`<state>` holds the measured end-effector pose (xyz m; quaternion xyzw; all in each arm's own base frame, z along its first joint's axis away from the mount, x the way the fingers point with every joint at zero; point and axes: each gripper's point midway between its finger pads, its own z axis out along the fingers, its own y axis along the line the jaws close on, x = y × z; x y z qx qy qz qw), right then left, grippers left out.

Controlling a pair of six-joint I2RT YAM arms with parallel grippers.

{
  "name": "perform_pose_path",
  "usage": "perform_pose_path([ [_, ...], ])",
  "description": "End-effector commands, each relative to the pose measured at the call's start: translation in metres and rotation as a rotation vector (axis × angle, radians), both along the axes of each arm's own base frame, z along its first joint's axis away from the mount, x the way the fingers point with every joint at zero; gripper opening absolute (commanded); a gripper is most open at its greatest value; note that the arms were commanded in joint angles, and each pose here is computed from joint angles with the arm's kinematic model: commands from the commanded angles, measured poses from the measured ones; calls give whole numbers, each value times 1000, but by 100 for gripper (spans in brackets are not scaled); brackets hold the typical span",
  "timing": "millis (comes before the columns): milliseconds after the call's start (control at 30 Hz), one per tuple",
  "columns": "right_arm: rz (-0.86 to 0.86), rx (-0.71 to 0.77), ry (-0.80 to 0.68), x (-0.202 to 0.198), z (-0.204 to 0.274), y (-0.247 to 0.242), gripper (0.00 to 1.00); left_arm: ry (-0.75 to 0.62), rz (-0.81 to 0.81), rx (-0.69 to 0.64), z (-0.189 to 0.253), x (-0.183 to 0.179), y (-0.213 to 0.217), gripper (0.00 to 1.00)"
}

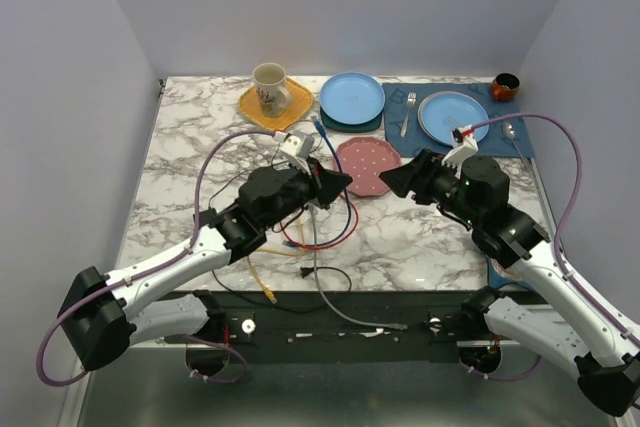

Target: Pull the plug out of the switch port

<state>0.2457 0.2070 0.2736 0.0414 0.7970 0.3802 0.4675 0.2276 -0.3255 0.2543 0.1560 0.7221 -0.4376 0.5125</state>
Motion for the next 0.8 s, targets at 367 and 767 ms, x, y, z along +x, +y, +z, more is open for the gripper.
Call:
perform_pose_path([
  [367, -106, -65, 17, 3, -33, -22, 73, -7, -335, -357, 121, -19, -14, 0],
  [767, -127, -88, 25, -1, -49, -31, 72, -200, 271, -238, 182, 68, 72, 0],
])
